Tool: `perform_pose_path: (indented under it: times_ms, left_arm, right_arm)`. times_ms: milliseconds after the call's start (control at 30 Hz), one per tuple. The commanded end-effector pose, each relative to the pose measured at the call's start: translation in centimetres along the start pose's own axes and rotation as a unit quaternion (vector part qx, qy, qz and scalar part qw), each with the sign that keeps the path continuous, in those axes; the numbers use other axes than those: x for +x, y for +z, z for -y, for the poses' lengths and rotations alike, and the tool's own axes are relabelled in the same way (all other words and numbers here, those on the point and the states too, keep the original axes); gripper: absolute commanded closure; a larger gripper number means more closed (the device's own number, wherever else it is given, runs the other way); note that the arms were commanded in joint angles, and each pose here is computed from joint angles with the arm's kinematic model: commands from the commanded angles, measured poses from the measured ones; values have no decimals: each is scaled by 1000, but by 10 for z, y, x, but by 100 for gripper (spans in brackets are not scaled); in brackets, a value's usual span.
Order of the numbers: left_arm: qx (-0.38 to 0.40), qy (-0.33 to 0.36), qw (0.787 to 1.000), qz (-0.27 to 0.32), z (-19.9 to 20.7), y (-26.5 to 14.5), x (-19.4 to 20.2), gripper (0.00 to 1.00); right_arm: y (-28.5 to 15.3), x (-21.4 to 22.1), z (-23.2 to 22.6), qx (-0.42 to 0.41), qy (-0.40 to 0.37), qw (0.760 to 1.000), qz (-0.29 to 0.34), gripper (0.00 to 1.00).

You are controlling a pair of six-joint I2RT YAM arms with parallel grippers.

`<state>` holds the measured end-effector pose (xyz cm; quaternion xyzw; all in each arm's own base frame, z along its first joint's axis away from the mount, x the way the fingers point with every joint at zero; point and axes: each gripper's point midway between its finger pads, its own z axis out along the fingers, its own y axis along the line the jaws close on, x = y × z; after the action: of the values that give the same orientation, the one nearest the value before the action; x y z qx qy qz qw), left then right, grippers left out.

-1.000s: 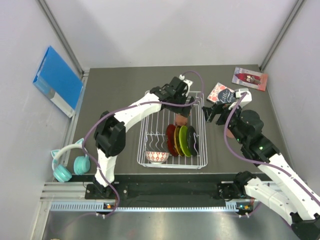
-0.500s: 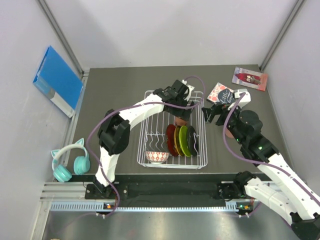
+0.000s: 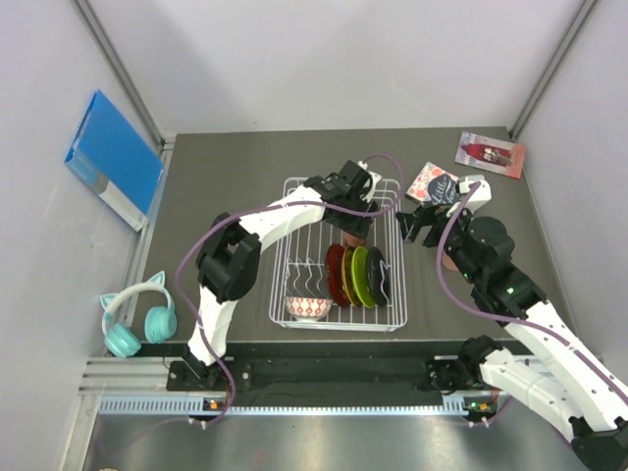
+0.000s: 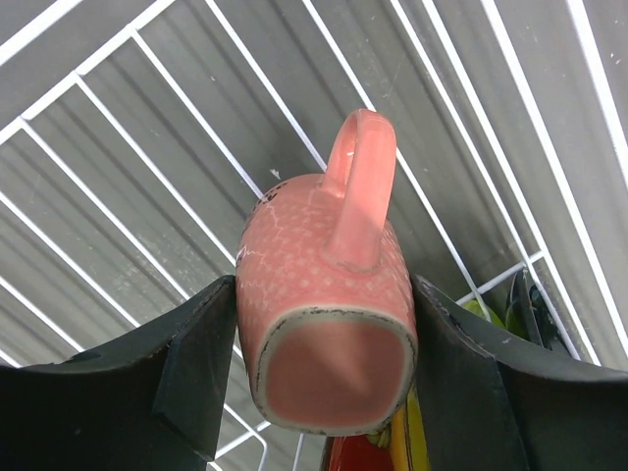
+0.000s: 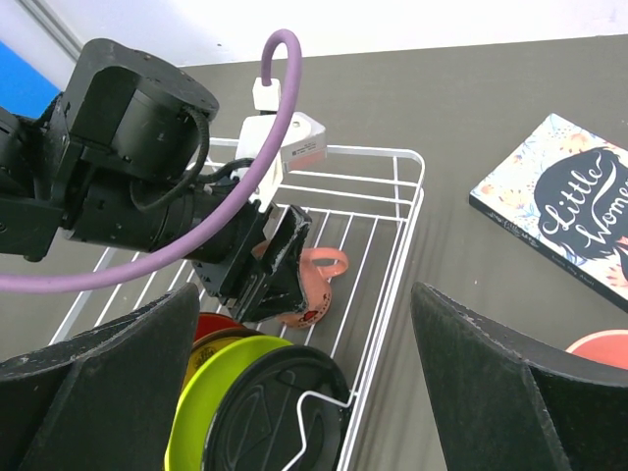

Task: Unload the mixed dishes from the dish rack
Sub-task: Pick up the cup from the dish rack.

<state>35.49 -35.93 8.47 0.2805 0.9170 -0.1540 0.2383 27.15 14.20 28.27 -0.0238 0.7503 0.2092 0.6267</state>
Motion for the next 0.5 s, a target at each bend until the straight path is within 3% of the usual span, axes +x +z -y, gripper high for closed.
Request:
perform_pose_path:
  times_ms: [0,67,133,267,333,467]
  left_arm:
    - [-9,13,1000,15,-1,-18,-7,68]
    - [-8,14,1000,23,0,-25,-12,81]
    - [-7,15,999,27,2,-31,-16,87]
    - [-13,28,998,52,2,-54,-33,90]
    - [-13,31,997,66,4,-65,-41,99]
    - [-2,29,994,103,11,-96,-59,100]
  right_arm:
    - [0,-12,-7,-11,0,1000,19,12]
    - [0,-12,-7,-10,0,1000,19,12]
    - [0,-14,-8,-12,1,1000,21,12]
    - [-1,-18,-12,-19,7,1000,22,11]
    - [-2,-23,-14,-22,12,999,25,7]
    - [-4,-29,-17,-20,40,999,28,0]
